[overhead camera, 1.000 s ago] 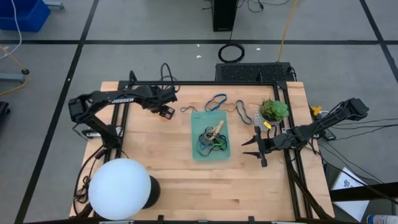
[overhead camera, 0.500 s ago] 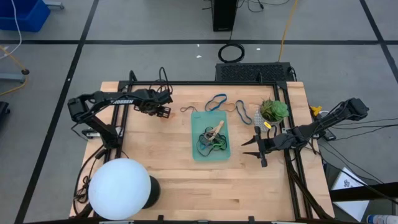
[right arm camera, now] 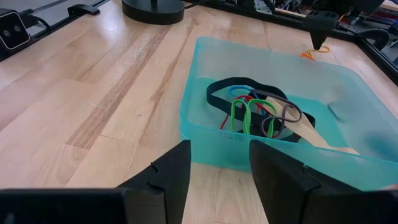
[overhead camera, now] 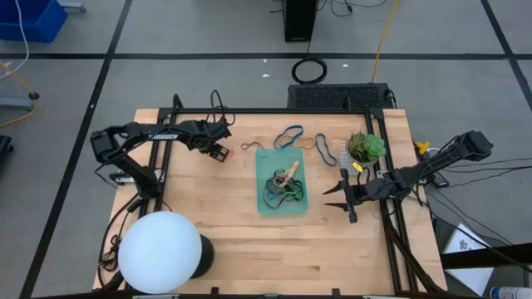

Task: Pick and place rubber bands into bin
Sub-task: Put the yellow rubber band into the green bin

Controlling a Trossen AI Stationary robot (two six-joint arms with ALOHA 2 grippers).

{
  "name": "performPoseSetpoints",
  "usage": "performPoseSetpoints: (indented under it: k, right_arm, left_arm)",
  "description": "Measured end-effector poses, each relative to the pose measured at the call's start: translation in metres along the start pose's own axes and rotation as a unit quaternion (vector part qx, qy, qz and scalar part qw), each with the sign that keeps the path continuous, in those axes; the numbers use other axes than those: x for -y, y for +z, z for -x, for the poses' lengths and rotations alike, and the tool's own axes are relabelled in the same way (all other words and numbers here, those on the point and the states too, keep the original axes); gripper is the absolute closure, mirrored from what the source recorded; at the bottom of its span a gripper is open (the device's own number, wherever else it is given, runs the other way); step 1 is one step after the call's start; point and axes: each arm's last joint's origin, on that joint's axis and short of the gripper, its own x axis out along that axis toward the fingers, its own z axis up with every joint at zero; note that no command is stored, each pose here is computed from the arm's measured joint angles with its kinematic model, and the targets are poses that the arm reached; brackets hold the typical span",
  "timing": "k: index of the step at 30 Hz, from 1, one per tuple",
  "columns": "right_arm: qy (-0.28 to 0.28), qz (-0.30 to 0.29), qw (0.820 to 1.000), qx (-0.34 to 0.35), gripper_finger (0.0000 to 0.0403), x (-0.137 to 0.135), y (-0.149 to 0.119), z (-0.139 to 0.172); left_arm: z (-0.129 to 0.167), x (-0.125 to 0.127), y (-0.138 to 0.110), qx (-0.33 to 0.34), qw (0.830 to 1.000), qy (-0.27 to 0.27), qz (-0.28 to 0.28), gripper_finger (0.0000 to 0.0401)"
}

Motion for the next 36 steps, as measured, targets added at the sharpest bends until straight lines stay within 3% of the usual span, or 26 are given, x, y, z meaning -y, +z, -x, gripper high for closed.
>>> performPoseSetpoints:
  k: [11,24,28,36]
  right_arm:
    - [0.000,0.000,1.000,0.000,0.0245,0.000,0.000,0.000]
    - [0.000,0.000,1.000,0.000,0.0245,0.000,0.000,0.000]
    - [0.000,-0.001,1.000,0.000,0.0245,0.000,0.000,0.000]
    - [0.000,-0.001,1.000,0.000,0.0245,0.000,0.000,0.000]
  left_arm:
    - [0.000,0.000,0.000,-0.002,0.986,0.000,-0.169,0.0199]
    - [0.003,0.010,-0.006,-0.002,0.915,-0.043,-0.402,0.0199]
    - [0.003,0.011,-0.007,-0.001,0.905,-0.044,-0.423,0.0199]
    - [0.003,0.011,-0.007,-0.002,0.906,-0.044,-0.420,0.0199]
